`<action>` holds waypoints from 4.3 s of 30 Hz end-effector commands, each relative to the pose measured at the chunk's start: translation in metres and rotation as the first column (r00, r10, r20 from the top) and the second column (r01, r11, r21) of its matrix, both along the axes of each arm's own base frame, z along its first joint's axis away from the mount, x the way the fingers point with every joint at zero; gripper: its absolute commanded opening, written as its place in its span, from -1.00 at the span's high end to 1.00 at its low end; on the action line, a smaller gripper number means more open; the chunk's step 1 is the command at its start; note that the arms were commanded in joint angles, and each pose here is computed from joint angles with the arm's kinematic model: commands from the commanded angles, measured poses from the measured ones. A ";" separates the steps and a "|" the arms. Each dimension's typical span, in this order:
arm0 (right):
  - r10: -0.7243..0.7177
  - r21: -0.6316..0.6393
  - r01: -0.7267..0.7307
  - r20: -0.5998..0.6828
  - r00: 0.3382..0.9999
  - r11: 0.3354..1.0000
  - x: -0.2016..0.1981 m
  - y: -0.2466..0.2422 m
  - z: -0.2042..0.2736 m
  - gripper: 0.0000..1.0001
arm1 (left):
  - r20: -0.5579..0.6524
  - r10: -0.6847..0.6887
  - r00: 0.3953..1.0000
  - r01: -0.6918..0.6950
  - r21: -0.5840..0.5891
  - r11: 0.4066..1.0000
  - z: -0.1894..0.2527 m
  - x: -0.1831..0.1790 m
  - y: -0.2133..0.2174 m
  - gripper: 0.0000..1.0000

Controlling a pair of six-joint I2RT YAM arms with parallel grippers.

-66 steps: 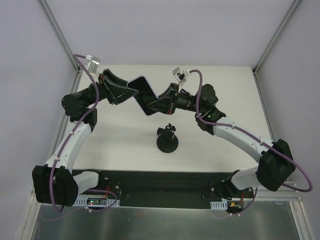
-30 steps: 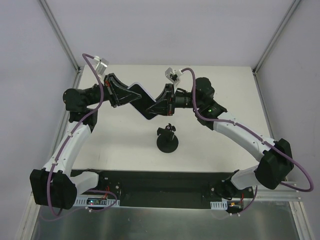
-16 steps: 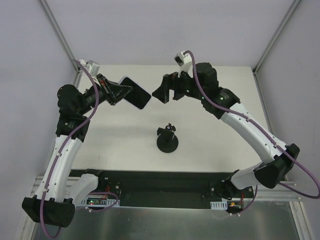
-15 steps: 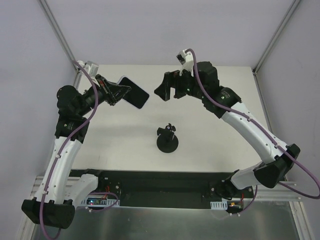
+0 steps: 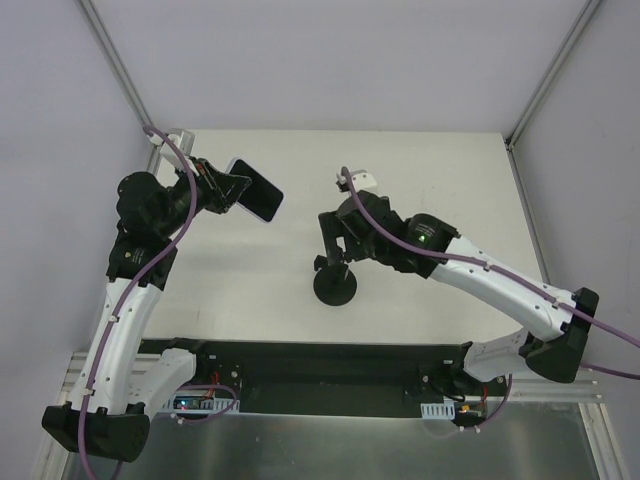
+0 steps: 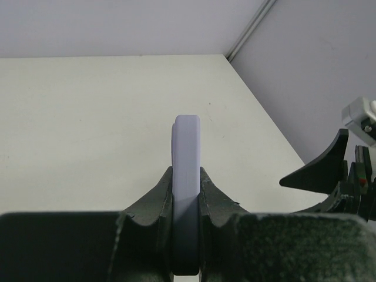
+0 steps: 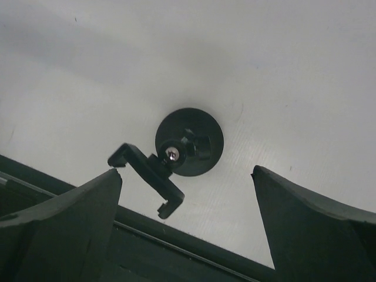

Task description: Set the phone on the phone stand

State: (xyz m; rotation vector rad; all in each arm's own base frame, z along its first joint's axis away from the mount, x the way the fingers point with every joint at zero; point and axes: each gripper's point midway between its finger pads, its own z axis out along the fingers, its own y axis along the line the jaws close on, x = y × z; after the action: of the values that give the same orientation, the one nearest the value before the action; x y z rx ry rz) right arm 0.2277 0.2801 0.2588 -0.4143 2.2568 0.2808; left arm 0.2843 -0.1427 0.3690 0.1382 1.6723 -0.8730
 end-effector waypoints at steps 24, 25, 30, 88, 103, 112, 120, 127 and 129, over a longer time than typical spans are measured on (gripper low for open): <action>-0.138 -0.104 0.128 -0.094 0.986 0.986 -0.048 -0.006 -0.063 0.21 | 0.080 -0.085 0.993 0.089 -0.048 0.995 0.035 0.000 -0.013 1.00; -0.144 -0.112 0.133 -0.096 0.985 0.985 -0.048 -0.007 -0.064 0.21 | 0.075 -0.085 0.994 0.089 -0.050 0.995 0.034 0.001 -0.014 1.00; -0.163 -0.133 0.153 -0.071 0.984 0.979 -0.043 -0.011 -0.067 0.29 | 0.083 -0.108 0.991 0.113 -0.056 0.992 0.037 -0.003 -0.016 1.00; 0.441 0.075 -0.434 -0.136 0.887 0.898 -0.017 0.026 -0.060 0.99 | 0.352 -0.847 0.399 0.691 0.491 0.530 -0.068 -0.111 -0.195 1.00; 0.569 0.103 -0.560 -0.182 0.802 0.822 -0.038 0.032 -0.064 0.99 | 0.357 -0.851 0.385 0.734 0.441 0.517 -0.068 -0.089 -0.178 1.00; 0.643 0.107 -0.636 -0.195 0.740 0.764 -0.046 0.027 -0.064 0.99 | 0.295 -0.877 0.380 0.737 0.475 0.480 -0.084 -0.089 -0.177 1.00; 0.695 0.132 -0.683 -0.190 0.694 0.718 -0.059 0.014 -0.057 0.99 | 0.258 -0.878 0.403 0.715 0.511 0.478 -0.093 -0.086 -0.172 1.00; 0.718 0.145 -0.704 -0.185 0.671 0.695 -0.064 0.014 -0.056 0.99 | 0.259 -0.884 0.389 0.731 0.497 0.468 -0.088 -0.088 -0.174 1.00; 0.717 0.134 -0.706 -0.182 0.673 0.696 -0.064 0.011 -0.056 0.99 | 0.258 -0.881 0.396 0.722 0.505 0.473 -0.090 -0.088 -0.172 1.00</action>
State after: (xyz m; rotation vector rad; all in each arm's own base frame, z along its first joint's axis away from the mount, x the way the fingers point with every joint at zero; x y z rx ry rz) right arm 0.2050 0.3009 0.1931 -1.2031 2.1704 0.6855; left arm 0.1708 -0.3160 0.2504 1.4601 1.2761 -1.3108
